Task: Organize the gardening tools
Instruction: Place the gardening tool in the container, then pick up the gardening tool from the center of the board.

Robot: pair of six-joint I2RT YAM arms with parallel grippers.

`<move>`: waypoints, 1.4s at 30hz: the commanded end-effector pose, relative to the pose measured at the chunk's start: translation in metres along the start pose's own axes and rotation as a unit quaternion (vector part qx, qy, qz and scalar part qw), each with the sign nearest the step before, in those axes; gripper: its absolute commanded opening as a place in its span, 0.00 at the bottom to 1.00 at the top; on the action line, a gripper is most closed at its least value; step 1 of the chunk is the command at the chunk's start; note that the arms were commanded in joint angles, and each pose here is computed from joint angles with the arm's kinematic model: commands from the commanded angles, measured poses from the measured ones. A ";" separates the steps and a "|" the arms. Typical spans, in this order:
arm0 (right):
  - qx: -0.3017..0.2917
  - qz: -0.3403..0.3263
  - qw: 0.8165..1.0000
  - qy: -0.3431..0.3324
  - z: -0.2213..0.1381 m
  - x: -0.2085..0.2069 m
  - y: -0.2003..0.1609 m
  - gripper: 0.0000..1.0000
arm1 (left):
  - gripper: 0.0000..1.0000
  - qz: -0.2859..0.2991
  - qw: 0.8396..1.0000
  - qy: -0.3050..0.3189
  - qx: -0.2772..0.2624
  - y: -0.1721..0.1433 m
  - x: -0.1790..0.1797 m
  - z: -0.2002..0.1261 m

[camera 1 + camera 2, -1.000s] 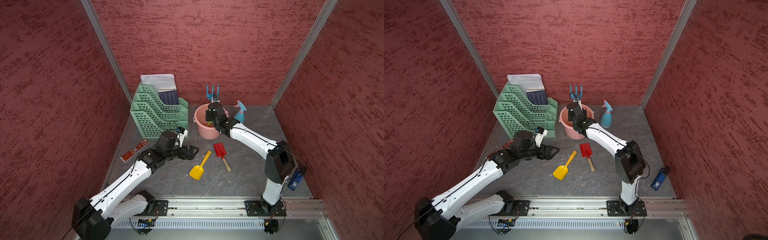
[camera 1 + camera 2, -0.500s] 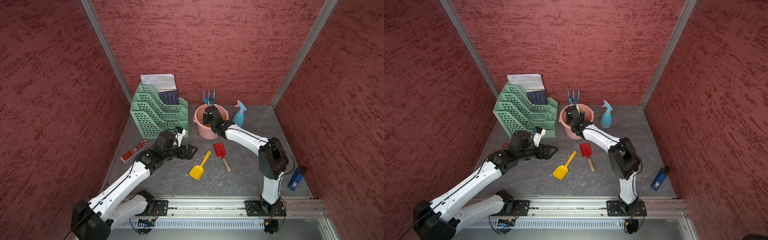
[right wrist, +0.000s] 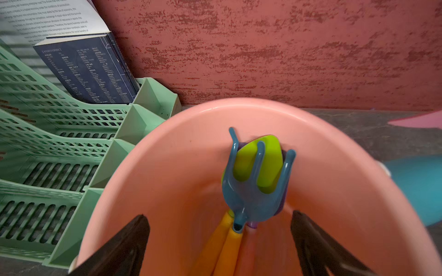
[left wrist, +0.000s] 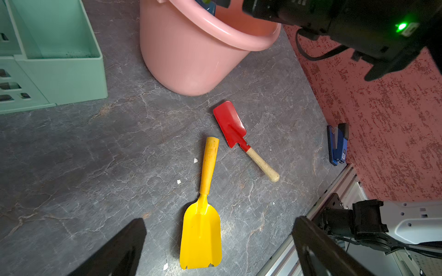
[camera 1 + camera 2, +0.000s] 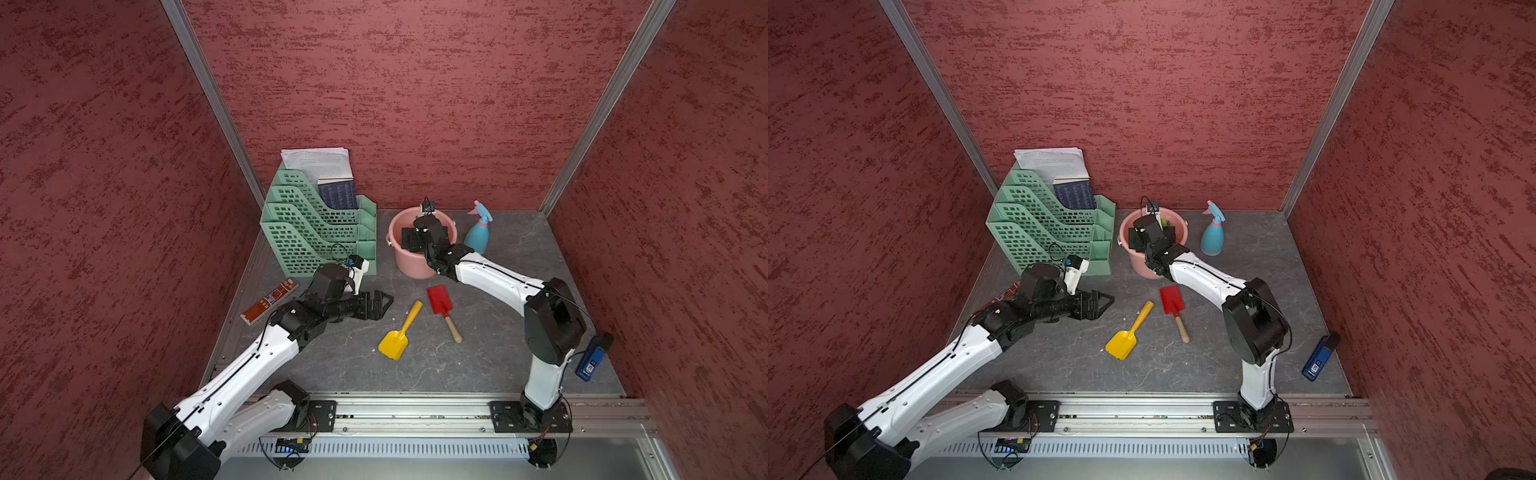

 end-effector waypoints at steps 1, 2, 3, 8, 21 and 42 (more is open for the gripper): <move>-0.023 0.020 0.999 0.008 -0.034 -0.012 0.022 0.98 | 1.00 -0.007 1.000 0.006 -0.007 0.000 0.002 -0.004; -0.019 0.021 1.000 0.008 -0.040 -0.015 0.022 0.99 | 1.00 -0.007 1.000 0.006 -0.007 0.000 0.002 -0.004; -0.012 0.022 1.000 0.010 -0.047 -0.018 0.021 0.98 | 1.00 -0.008 1.000 0.007 -0.006 0.000 0.001 -0.005; 0.026 0.026 0.998 0.042 -0.088 -0.030 0.003 0.99 | 1.00 -0.008 1.000 0.007 -0.003 0.000 0.001 -0.006; 0.219 0.049 0.969 0.099 -0.171 -0.056 -0.098 0.97 | 1.00 -0.011 1.000 0.011 0.010 -0.003 0.002 -0.006; 0.386 0.006 0.918 0.095 -0.153 -0.040 -0.188 0.83 | 1.00 -0.011 0.999 0.017 0.026 -0.008 0.003 -0.005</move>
Point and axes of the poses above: each gripper's point midway between its finger pads, its own z axis out along the fingers, its own x axis along the line the jaws close on, y = z × x, the point moved 7 cm from there along -z, back along the fingers, and after that the axes turned 10 degrees about -z, right-handed, at the moved point
